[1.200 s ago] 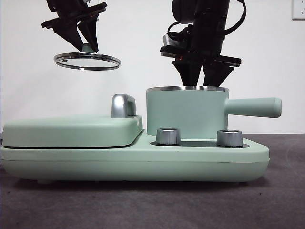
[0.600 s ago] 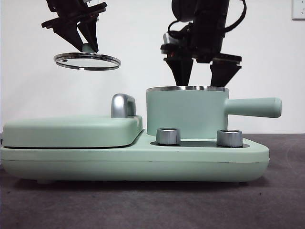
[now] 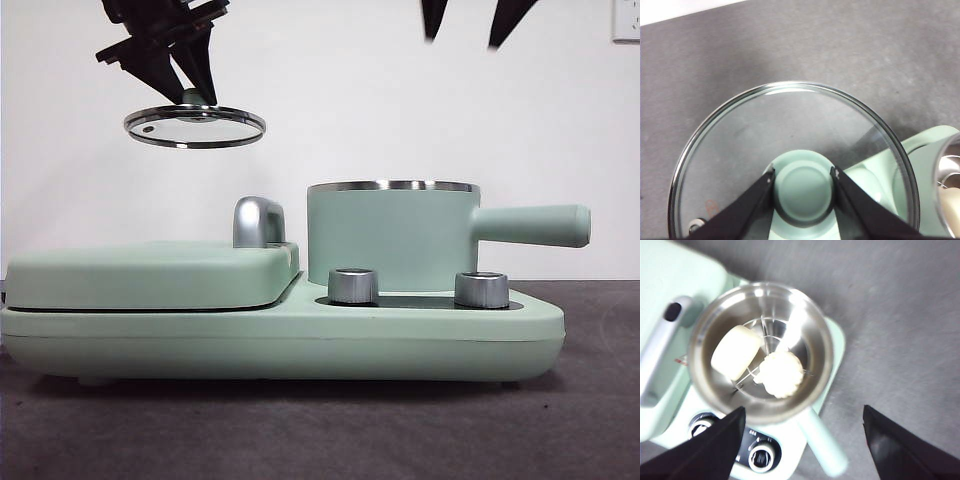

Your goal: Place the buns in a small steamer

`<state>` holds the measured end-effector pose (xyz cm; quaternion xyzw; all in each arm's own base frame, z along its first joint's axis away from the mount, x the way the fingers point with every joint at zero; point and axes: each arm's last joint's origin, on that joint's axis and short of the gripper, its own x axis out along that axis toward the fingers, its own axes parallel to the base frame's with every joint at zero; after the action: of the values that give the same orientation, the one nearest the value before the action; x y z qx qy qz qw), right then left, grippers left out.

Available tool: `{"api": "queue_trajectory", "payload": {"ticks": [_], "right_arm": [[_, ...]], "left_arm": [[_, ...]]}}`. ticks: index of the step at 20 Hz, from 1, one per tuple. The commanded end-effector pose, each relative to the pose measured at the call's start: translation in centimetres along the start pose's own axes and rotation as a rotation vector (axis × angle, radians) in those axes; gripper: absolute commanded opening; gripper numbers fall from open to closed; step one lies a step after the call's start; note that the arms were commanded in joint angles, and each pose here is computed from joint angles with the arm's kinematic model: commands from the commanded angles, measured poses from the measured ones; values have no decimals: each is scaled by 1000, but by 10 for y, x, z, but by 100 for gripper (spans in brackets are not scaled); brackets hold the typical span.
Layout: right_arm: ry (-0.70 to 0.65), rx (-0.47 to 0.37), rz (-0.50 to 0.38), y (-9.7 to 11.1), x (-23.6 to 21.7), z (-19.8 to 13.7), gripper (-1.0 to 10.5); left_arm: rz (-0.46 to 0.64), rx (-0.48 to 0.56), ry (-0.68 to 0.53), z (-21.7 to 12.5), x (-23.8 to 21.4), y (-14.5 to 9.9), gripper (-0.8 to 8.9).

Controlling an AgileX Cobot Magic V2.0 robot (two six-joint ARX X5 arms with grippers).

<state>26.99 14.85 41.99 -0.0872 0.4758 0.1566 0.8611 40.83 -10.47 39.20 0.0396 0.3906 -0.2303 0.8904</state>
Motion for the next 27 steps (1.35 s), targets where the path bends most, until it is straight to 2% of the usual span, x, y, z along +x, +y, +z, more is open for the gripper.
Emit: {"api": "queue_trajectory", "payload": {"ticks": [1,6,9,12,15,18,22,27], "right_arm": [[-3,-25,12,0,-35,-22,373],[-85,-39,46,-6,-87,-90,373],[-169,11,76,-13,-101,-137,373],[-308,18,125,-21,-102,-186,373],[-389,16,175,-29,-94,-234,371],[-458,5,261,-35,-88,-271,366],[-550,1,297,-41,-89,-295,366],[-581,14,307,-42,-92,-298,366]], "left_arm": [[-13,21,-55,8,-12,-9,83],[-44,51,-49,9,-8,-27,80],[-77,83,-41,9,-5,-46,80],[-120,124,-29,8,-2,-71,80],[-168,170,-19,5,1,-99,80],[-218,220,-5,1,2,-128,80],[-277,285,15,-6,1,-162,80],[-317,327,27,-12,3,-186,78]]}}
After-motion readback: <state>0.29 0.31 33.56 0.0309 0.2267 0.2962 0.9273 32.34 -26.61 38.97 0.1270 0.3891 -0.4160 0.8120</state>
